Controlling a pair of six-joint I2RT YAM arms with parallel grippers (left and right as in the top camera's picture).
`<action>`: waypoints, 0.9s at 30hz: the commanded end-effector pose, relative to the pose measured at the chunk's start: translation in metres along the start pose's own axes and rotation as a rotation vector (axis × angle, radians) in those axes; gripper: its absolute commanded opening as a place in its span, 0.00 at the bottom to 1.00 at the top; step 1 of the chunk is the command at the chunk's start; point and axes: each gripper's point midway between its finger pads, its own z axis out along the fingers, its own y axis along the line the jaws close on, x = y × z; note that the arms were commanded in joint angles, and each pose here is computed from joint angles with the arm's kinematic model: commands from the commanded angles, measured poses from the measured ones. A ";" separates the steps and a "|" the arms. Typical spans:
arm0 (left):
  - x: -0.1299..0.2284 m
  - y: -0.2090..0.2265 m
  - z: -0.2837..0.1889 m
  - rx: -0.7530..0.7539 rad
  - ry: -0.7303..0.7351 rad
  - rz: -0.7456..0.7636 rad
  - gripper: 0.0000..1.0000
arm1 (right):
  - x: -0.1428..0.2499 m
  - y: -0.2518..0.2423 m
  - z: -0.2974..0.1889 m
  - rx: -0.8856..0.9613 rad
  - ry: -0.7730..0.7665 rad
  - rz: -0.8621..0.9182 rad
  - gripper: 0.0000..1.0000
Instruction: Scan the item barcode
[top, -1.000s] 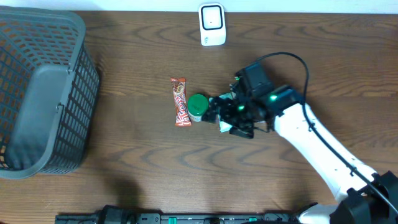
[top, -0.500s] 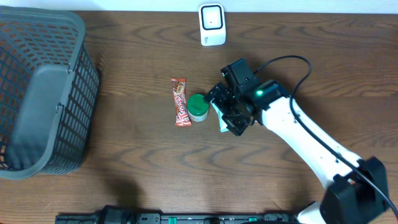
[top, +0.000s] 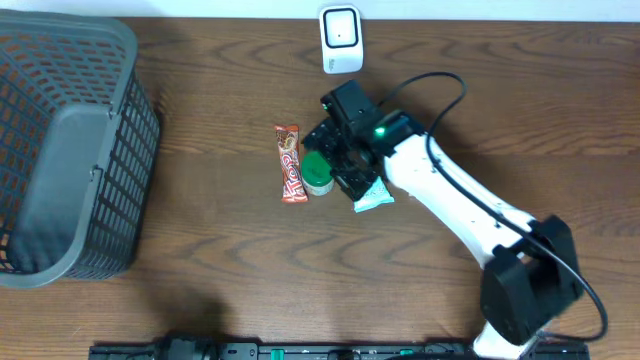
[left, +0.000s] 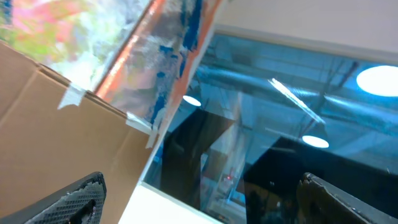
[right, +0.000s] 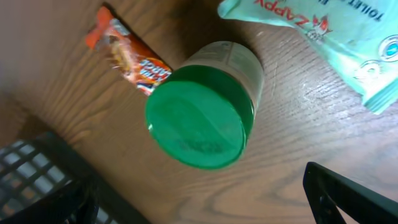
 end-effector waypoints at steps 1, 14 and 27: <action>0.013 -0.011 0.006 0.039 0.020 0.000 0.98 | 0.000 -0.001 0.019 0.048 -0.018 0.061 0.99; 0.051 -0.017 0.019 0.032 0.105 0.044 0.98 | -0.012 -0.006 0.043 0.078 -0.073 0.125 0.99; 0.058 -0.016 0.019 0.031 0.127 0.057 0.98 | -0.010 -0.009 0.066 0.094 -0.048 0.122 0.99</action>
